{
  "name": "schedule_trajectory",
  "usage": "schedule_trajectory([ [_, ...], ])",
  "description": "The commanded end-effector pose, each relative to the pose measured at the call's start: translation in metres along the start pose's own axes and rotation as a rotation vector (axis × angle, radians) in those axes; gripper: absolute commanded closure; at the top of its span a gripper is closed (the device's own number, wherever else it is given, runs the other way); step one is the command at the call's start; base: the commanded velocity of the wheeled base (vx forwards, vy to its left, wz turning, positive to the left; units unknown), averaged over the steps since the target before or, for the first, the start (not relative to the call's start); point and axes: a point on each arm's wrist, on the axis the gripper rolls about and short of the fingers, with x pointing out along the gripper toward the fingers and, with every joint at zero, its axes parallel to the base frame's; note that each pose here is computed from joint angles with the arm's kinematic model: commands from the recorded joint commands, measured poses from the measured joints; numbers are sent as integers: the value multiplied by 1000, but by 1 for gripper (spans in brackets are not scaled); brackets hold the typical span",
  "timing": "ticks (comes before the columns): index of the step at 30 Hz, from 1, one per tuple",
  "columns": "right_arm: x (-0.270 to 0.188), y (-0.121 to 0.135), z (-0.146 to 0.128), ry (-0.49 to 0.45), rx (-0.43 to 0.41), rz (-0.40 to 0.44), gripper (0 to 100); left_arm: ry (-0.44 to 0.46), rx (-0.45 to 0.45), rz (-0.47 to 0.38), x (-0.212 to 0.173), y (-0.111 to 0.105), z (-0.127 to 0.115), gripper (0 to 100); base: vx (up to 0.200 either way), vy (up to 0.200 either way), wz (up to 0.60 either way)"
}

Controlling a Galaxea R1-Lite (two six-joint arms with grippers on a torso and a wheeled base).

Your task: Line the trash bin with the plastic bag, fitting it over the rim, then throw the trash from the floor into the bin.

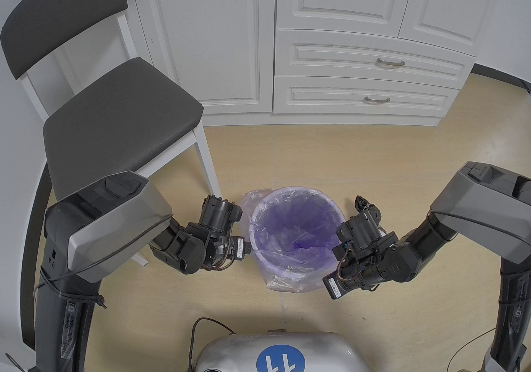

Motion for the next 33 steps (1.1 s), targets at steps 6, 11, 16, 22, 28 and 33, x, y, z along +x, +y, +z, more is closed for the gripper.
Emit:
schedule_trajectory([
  [6,40,-24,7,3,119,-111,100,-10,-4,-7,8,-2,-5,0,0,0,0],
  [11,40,-43,14,-24,160,-137,100,-17,5,-24,8,-10,-10,0,0,0,0],
  [16,45,-64,22,-64,205,-161,100,-7,12,-38,11,-20,-17,0,0,0,0],
  [22,56,-71,25,-147,256,-169,100,-29,-9,-44,18,-24,-16,0,0,0,0],
  [28,52,-75,24,-151,260,-165,100,-18,-5,-42,17,-23,-19,0,0,0,0],
  [33,38,-83,15,-131,222,-153,100,1,8,-36,13,-21,-23,0,0,0,0],
])
